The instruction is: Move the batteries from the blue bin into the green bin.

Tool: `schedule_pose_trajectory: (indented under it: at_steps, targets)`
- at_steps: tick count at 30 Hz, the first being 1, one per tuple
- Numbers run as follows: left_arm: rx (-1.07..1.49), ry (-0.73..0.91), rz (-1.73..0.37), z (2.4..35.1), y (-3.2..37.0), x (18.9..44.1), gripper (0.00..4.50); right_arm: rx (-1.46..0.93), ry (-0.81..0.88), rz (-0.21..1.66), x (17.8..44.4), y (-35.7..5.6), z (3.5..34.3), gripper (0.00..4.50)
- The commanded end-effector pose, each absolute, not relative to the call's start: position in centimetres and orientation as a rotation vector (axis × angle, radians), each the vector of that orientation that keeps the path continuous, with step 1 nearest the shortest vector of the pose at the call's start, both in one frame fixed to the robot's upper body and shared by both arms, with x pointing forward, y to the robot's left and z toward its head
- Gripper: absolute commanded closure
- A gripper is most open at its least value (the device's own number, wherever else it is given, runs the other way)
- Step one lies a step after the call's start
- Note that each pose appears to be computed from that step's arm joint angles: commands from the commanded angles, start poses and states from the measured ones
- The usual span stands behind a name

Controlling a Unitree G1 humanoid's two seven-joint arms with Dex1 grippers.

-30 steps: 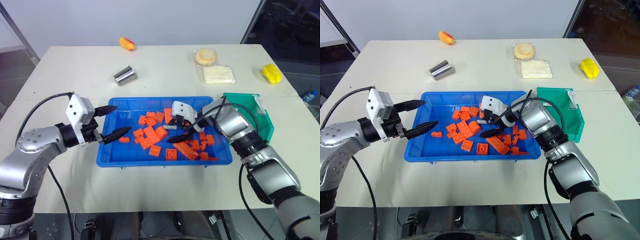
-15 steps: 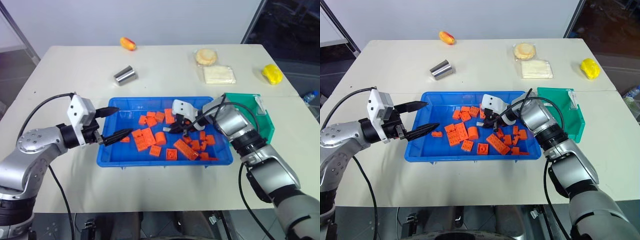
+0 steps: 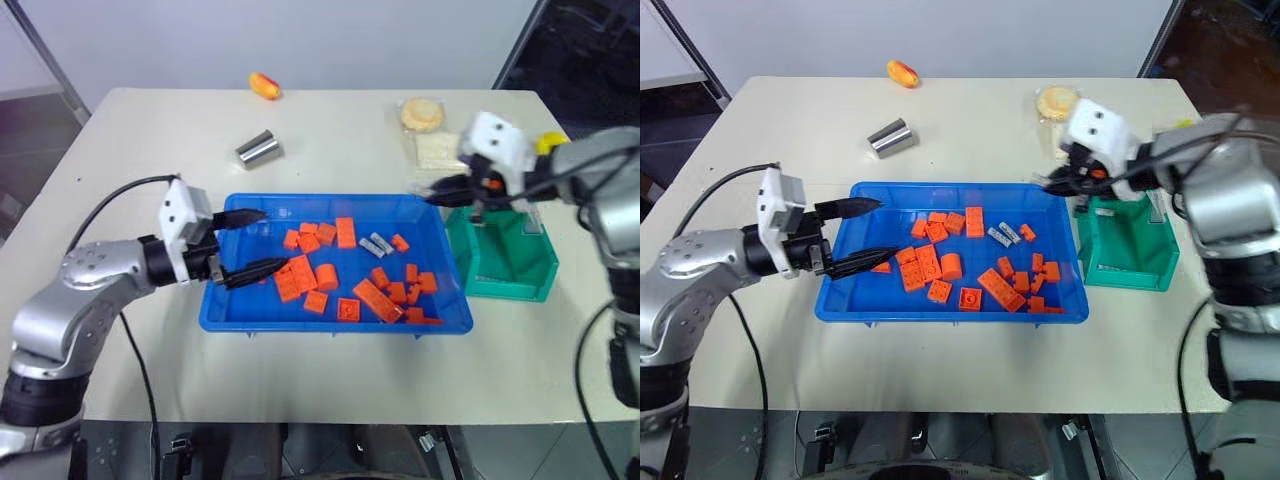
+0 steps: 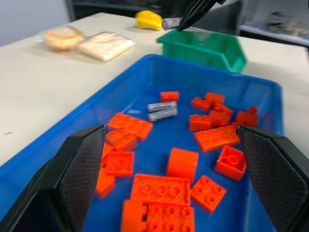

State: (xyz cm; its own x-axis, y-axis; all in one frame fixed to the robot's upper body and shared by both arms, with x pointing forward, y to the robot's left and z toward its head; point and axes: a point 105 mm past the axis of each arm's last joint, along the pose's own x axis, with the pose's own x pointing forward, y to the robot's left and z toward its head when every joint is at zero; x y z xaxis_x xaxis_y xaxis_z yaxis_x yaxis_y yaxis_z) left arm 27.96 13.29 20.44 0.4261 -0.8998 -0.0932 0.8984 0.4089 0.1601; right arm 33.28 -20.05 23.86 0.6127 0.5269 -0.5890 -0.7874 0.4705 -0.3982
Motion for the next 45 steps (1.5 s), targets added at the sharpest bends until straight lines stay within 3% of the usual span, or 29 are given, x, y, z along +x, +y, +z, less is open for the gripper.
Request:
schedule_pose_trajectory:
  at_steps: [1, 24, 25, 26, 32, 36, 40, 45]
  targets:
    - [0.217, -0.041, -1.166, 21.0, 12.9, 28.5, 0.0, -0.71, 0.419, 0.742, 32.3, -22.5, 24.8, 4.43]
    - [0.229, -0.05, -1.154, 21.0, 13.6, 29.6, 0.0, -0.744, 0.581, 0.367, 33.5, -33.1, 20.9, 4.43]
    - [0.229, -0.05, -1.151, 21.0, 13.6, 29.6, 0.0, -0.744, 0.581, 0.367, 33.5, -33.1, 20.8, 3.4]
    - [0.23, -0.051, -1.149, 21.0, 13.7, 29.7, 0.0, -0.747, 0.581, 0.37, 33.5, -33.1, 20.7, 3.06]
    - [0.233, -0.051, -1.139, 21.0, 13.9, 29.6, 0.0, -0.76, 0.534, 0.355, 34.1, -32.6, 21.8, 0.02]
    - [0.235, -0.051, -1.133, 21.0, 14.0, 29.7, 0.0, -0.714, 0.435, 0.38, 35.0, -30.6, 23.7, 0.02]
    - [0.235, -0.05, -1.127, 21.0, 14.1, 29.7, 0.0, -0.575, 0.289, 0.537, 35.7, -24.6, 26.2, 0.02]
    - [0.231, -0.037, -1.131, 20.8, 14.2, 29.4, 0.0, -0.497, 0.28, 0.718, 35.3, -18.6, 24.4, 0.02]
